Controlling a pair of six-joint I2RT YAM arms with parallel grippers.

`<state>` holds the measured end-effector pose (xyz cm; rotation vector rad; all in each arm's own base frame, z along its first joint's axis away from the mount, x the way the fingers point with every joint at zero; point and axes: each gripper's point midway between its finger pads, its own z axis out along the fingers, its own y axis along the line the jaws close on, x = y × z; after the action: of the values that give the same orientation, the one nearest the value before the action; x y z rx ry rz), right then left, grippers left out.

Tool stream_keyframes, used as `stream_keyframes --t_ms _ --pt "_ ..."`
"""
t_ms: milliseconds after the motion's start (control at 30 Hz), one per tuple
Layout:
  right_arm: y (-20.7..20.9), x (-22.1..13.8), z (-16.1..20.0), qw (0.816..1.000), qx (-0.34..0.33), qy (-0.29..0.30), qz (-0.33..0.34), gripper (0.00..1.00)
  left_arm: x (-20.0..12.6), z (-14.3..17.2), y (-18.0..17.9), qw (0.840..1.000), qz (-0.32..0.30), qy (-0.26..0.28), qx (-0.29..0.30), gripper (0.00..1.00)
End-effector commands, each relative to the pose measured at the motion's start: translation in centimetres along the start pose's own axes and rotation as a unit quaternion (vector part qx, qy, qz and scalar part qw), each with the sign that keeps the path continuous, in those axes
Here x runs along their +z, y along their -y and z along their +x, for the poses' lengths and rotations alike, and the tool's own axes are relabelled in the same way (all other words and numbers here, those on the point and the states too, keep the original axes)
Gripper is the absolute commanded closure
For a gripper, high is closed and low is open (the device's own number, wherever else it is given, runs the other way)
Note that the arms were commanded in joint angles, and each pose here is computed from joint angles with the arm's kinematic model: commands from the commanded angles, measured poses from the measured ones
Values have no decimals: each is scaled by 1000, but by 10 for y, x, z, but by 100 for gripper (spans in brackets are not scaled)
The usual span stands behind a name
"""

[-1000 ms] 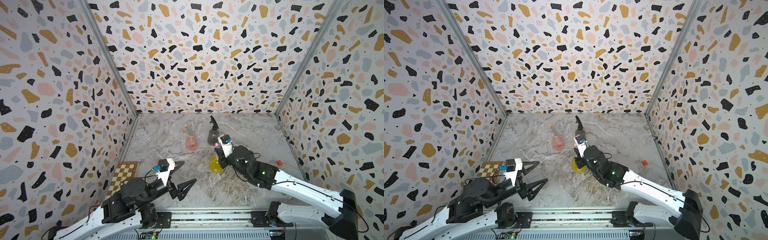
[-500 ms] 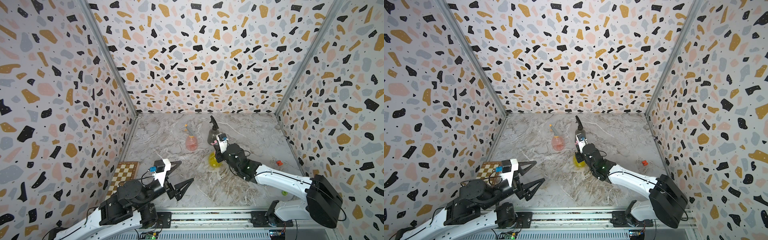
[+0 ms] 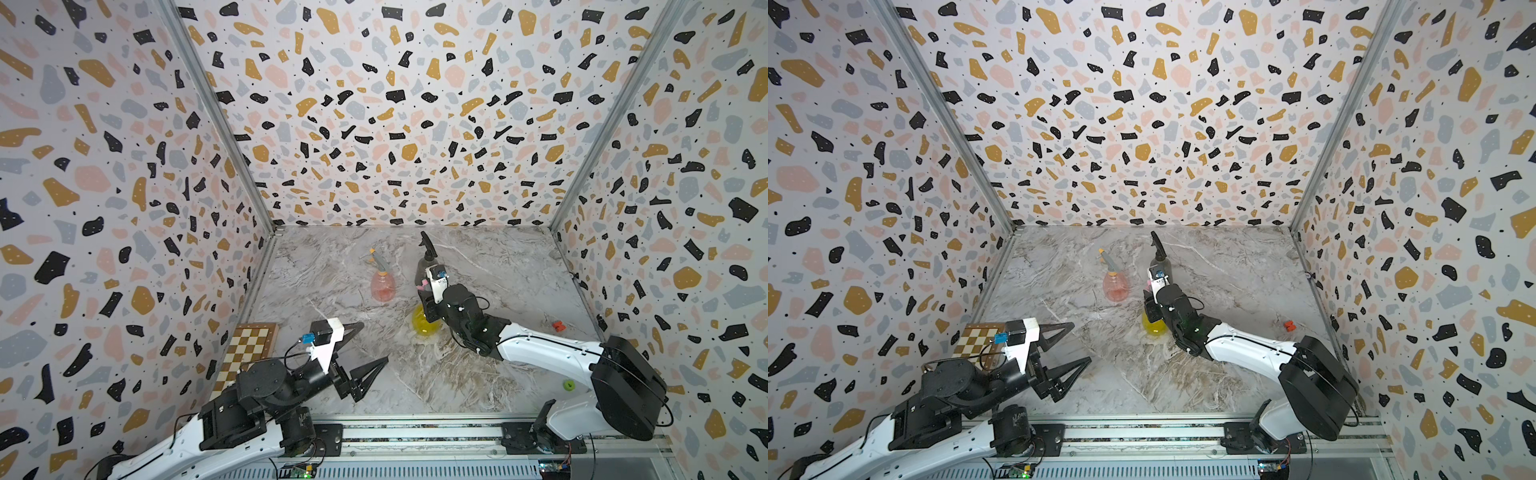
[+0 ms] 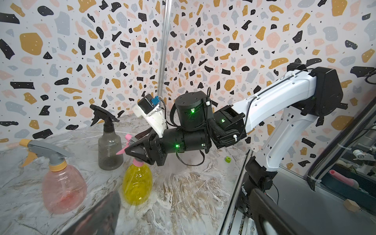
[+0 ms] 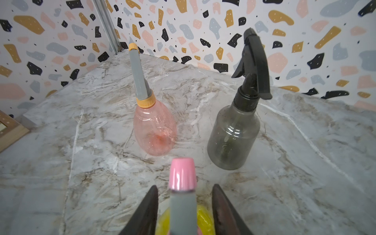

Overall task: Attach spray nozzles to spray bottles
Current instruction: Place the spray bottle at the center of the board, then reset both arms

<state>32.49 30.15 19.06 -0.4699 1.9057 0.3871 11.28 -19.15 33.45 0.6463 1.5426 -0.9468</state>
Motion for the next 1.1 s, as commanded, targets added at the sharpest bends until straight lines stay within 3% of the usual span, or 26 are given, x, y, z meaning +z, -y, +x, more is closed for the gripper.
stream_keyframes --t_ms 0,233,333,433,500,667,800,933,1000,1067 --pt "-1 -8 -28 1000 11 25 0 42 1 -6 0 1000 -1 11 3 1" --pt "3 -52 -86 995 34 89 -11 27 1 -11 -6 1000 -21 17 4 1" --pt "18 -85 -108 990 52 129 4 25 6 -19 -29 995 -94 25 28 1" --pt "34 -107 -113 987 65 145 19 21 3 -34 -82 960 -272 29 64 1" --pt "43 -115 -109 987 72 141 26 17 7 -42 -98 941 -325 23 90 1" --pt "64 -126 -93 985 99 127 62 9 11 -37 -165 913 -408 -5 28 1" --pt "80 -137 -85 979 126 134 90 2 -5 -21 -227 861 -509 7 6 1" --pt "94 -143 -81 973 144 135 118 0 -15 16 -284 822 -568 -42 -13 1" --pt "99 -144 -79 971 151 132 131 0 -30 35 -311 789 -611 -68 -18 1" --pt "103 -143 -77 970 154 127 140 0 -41 52 -329 766 -636 -84 -21 1"
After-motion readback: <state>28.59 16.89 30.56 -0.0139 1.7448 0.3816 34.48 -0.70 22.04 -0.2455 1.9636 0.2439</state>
